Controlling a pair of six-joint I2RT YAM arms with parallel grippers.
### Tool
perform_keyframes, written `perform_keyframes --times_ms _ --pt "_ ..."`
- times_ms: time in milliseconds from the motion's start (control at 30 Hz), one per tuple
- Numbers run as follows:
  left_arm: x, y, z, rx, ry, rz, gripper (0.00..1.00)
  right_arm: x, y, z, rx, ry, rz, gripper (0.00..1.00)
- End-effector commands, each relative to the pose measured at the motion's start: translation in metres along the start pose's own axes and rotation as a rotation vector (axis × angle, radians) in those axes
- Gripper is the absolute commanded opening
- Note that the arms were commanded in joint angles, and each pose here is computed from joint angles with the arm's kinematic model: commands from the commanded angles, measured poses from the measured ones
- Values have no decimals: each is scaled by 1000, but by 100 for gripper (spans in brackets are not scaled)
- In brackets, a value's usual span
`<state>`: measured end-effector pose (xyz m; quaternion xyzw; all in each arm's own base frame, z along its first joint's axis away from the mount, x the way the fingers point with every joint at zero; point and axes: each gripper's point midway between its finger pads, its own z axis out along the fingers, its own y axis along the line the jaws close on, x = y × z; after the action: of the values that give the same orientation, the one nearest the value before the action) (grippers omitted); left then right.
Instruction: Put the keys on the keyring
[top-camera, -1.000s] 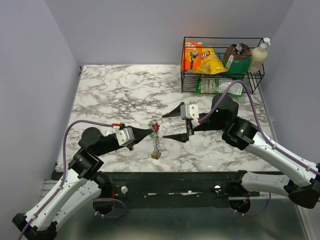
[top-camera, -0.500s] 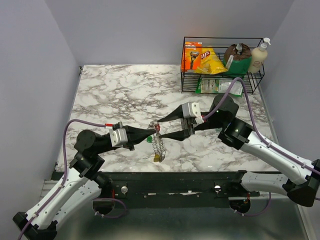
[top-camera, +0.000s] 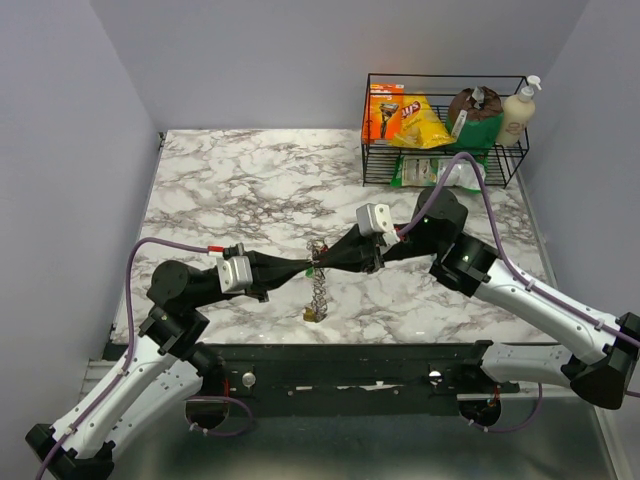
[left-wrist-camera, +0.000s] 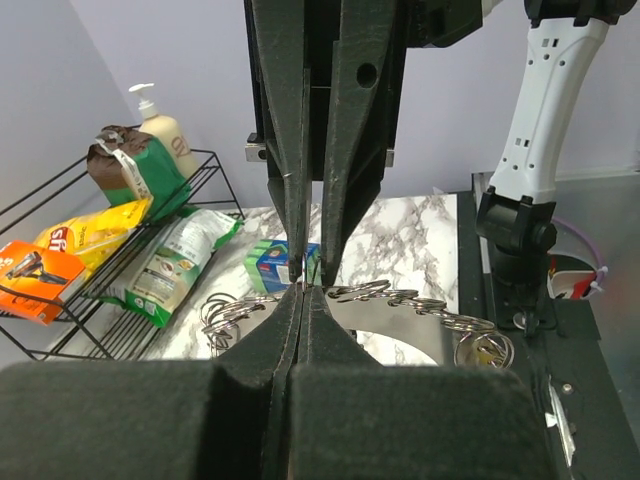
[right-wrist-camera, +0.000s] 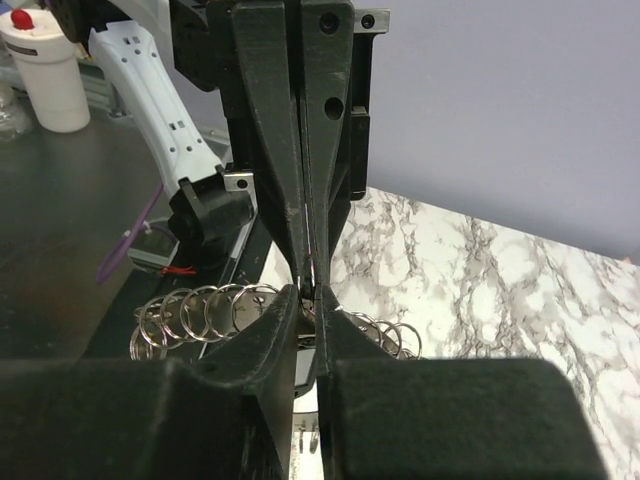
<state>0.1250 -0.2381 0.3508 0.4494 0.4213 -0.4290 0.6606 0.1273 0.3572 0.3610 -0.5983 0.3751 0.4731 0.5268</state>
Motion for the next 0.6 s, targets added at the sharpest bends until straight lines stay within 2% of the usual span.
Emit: perform_keyframes --times_ms 0,67,200,367,467,500,567 --pt "-28 -5 1 29 -77 57 0 -13 -2 2 -12 -31 -26 9" --pt "-28 -6 0 31 -75 55 0 -12 -2 2 -16 -29 -21 1" --pt "-28 -4 0 25 -64 64 0 -12 -3 4 -18 -22 -12 1" --pt "-15 2 -3 -6 27 66 1 -13 -9 2 11 6 -8 1" --pt "-7 7 -6 -30 96 56 10 -7 -9 1 10 46 16 1" --pt "-8 11 -6 -46 114 57 17 -5 -10 1 12 56 11 1" --pt "2 10 -10 -47 169 41 20 1 -12 1 15 89 20 1"
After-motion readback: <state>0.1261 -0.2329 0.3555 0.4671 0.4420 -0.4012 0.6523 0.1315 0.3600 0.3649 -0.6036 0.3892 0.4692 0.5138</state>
